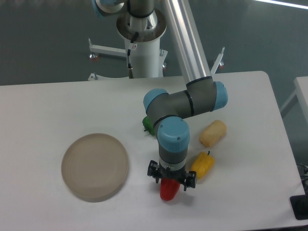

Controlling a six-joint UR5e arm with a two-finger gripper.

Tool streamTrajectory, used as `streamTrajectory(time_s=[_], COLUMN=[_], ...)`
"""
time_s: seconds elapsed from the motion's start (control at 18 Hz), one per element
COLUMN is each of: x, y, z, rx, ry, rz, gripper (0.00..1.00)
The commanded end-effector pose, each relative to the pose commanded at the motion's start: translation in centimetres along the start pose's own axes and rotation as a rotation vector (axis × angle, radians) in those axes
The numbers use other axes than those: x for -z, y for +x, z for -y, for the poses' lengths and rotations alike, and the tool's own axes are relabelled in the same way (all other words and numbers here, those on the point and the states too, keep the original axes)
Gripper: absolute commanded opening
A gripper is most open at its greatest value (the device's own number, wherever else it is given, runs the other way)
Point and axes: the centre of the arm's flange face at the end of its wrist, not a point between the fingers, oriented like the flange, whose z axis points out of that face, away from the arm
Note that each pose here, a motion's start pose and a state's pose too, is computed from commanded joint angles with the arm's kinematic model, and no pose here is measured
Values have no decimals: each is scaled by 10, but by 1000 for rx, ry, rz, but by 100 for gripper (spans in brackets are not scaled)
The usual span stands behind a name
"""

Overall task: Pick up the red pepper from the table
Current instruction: 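Lower the gripper and close it around the red bell pepper, then lift the held red pepper up off the table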

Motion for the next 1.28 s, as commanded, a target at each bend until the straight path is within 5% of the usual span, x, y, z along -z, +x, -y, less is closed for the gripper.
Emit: streamTrajectory(time_s=[0.28,0.44,0.5,0.94,1.28], x=[-1,0,0,12,68], y=[0,-3,-3,-8,-23], z=[0,1,1,0,-5], rx=[-6,-11,-11,-5,-83], ry=[0,5,5,22,68], rz=[2,1,1,4,58], gripper=[100,62,58,50,50])
